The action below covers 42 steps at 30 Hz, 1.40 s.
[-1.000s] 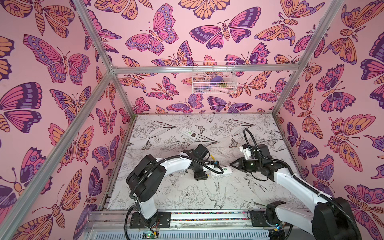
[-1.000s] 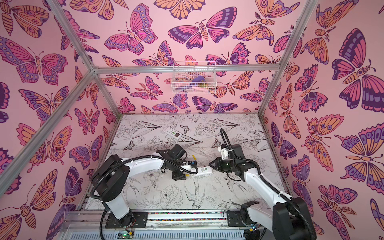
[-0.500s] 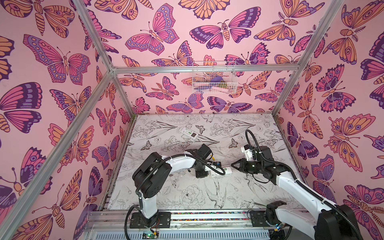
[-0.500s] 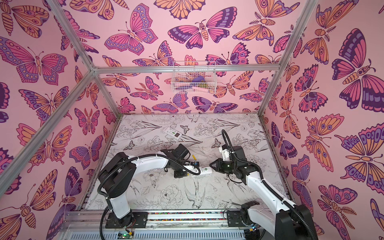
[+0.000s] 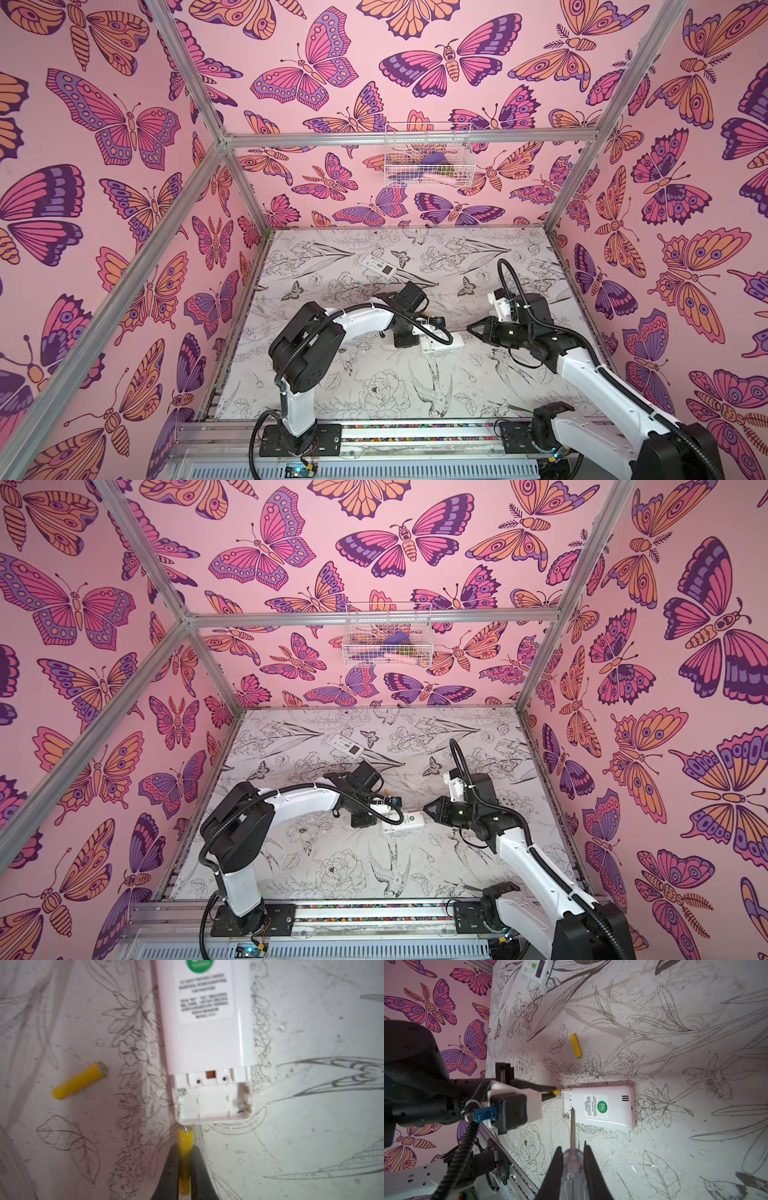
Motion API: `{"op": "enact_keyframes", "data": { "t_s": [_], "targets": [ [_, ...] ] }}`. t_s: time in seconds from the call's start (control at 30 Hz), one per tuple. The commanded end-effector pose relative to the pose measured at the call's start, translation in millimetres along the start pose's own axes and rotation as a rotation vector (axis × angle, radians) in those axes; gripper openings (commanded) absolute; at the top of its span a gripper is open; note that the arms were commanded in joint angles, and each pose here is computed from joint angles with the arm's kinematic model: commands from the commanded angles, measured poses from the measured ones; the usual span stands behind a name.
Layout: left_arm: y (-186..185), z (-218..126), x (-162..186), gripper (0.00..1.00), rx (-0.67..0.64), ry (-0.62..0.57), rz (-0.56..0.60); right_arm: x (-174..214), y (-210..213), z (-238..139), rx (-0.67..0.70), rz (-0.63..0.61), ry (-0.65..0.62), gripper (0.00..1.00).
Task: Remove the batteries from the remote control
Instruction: 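Set the empty remote down with the left gripper while the right lifts the screwdriver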
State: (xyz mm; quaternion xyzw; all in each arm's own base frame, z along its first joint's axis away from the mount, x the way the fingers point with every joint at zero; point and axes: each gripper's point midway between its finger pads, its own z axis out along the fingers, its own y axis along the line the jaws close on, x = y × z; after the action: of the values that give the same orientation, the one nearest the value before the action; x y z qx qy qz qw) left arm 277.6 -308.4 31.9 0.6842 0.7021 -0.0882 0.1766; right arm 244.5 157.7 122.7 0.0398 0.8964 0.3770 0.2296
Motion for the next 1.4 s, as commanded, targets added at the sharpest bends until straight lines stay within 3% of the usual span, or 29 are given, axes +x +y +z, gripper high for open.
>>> {"op": "enact_keyframes", "data": {
  "t_s": [0.0, 0.47, 0.63, 0.9, 1.07, 1.37],
  "targets": [
    [19.9, 2.6, -4.0, 0.02, -0.027, -0.003, 0.012, 5.3, -6.8, -1.6, 0.018, 0.014, 0.007, 0.00],
    [43.1, 34.4, -12.1, 0.03, -0.007, -0.002, 0.067, 10.8, -7.1, -4.4, 0.009, 0.029, 0.009, 0.00],
    [46.7, 29.7, -15.3, 0.15, -0.027, -0.017, 0.065, 11.8, -4.8, -0.7, -0.027, 0.040, 0.006, 0.00],
    [46.6, -9.6, -34.4, 0.48, -0.084, -0.085, 0.061, 5.4, -7.1, -0.7, -0.001, 0.047, -0.013, 0.00],
    [30.8, -21.3, -29.0, 0.55, -0.088, -0.079, 0.088, 1.6, -10.7, -0.9, 0.019, 0.055, -0.034, 0.00],
    [0.8, -8.0, -11.7, 0.64, -0.063, -0.030, 0.110, 0.3, -16.2, -1.8, 0.047, 0.061, -0.051, 0.00]
  ]
}}
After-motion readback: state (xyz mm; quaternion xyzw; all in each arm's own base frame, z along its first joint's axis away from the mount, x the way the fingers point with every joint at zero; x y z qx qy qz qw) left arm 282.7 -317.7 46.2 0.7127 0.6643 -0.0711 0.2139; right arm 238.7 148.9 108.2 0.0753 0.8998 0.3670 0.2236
